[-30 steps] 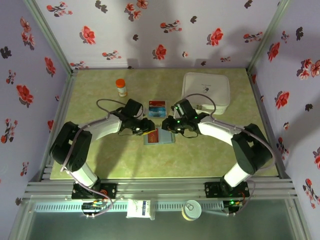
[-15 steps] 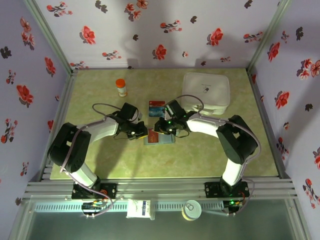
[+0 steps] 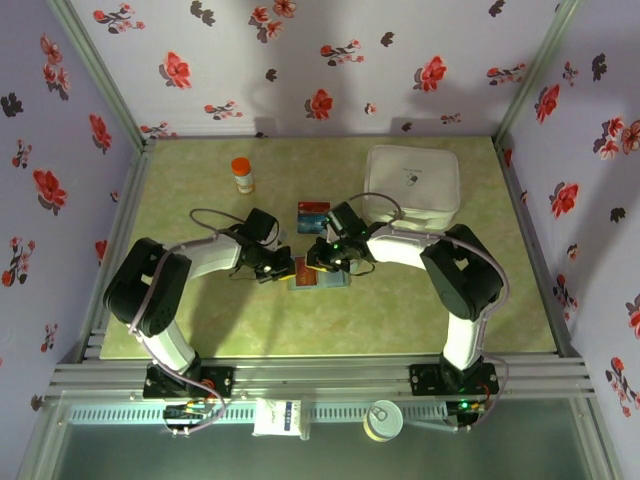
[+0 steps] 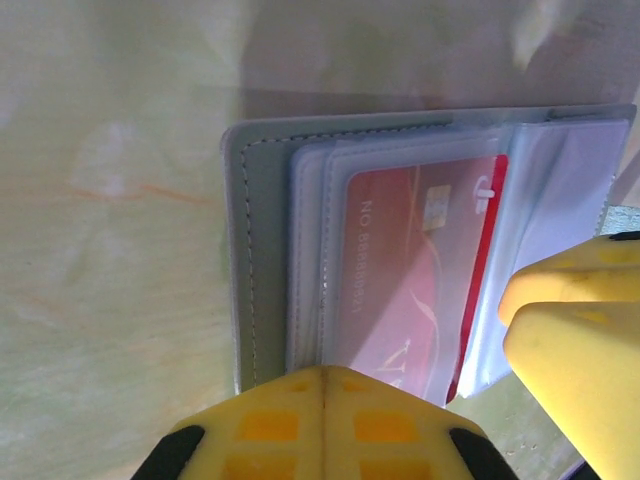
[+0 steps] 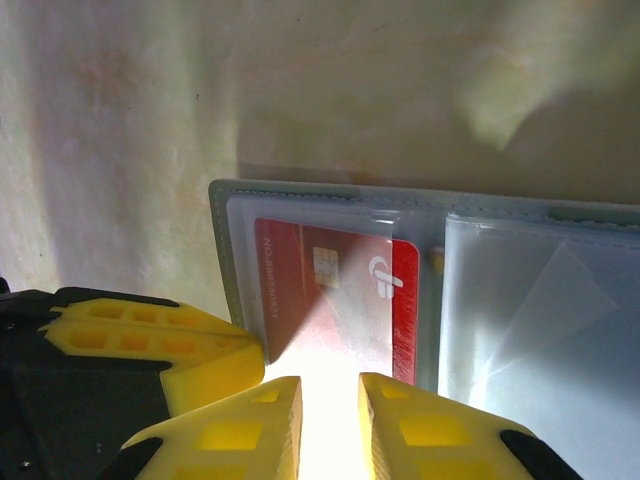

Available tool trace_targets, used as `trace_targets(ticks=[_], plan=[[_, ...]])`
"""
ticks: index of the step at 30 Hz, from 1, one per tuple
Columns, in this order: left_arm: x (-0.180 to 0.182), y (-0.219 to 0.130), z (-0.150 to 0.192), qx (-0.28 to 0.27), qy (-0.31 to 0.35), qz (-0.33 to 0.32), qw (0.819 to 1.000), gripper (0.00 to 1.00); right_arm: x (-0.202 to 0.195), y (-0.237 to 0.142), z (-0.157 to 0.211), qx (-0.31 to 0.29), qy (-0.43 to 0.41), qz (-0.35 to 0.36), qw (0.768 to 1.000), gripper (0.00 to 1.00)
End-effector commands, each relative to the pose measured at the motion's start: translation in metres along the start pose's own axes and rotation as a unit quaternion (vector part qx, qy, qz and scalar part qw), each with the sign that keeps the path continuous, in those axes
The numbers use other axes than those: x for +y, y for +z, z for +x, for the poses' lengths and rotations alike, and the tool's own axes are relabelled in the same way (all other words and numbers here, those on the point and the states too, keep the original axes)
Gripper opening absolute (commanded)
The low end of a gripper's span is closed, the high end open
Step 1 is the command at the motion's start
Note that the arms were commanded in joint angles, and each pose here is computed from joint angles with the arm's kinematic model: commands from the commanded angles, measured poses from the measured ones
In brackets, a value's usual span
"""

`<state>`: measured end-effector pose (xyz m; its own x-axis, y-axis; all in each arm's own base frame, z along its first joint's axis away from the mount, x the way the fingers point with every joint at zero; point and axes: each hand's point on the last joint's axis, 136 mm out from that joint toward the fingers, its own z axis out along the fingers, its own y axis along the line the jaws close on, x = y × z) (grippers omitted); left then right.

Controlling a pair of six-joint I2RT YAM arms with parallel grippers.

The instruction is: Take the credit cards out of the card holder

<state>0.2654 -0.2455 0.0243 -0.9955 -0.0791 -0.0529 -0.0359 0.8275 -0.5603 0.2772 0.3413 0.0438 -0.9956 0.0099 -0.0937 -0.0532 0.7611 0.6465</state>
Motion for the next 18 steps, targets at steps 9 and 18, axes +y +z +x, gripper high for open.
trace_targets(ticks=[9,18], plan=[[0.007,0.001,0.0,0.004,0.0,-0.009,1.0,0.01,0.0,0.011,0.004,0.021,0.005,0.001,1.0,0.26],[0.005,0.0,-0.002,0.002,0.0,-0.008,1.0,0.01,0.014,0.017,0.007,0.034,0.005,-0.044,0.998,0.22]])
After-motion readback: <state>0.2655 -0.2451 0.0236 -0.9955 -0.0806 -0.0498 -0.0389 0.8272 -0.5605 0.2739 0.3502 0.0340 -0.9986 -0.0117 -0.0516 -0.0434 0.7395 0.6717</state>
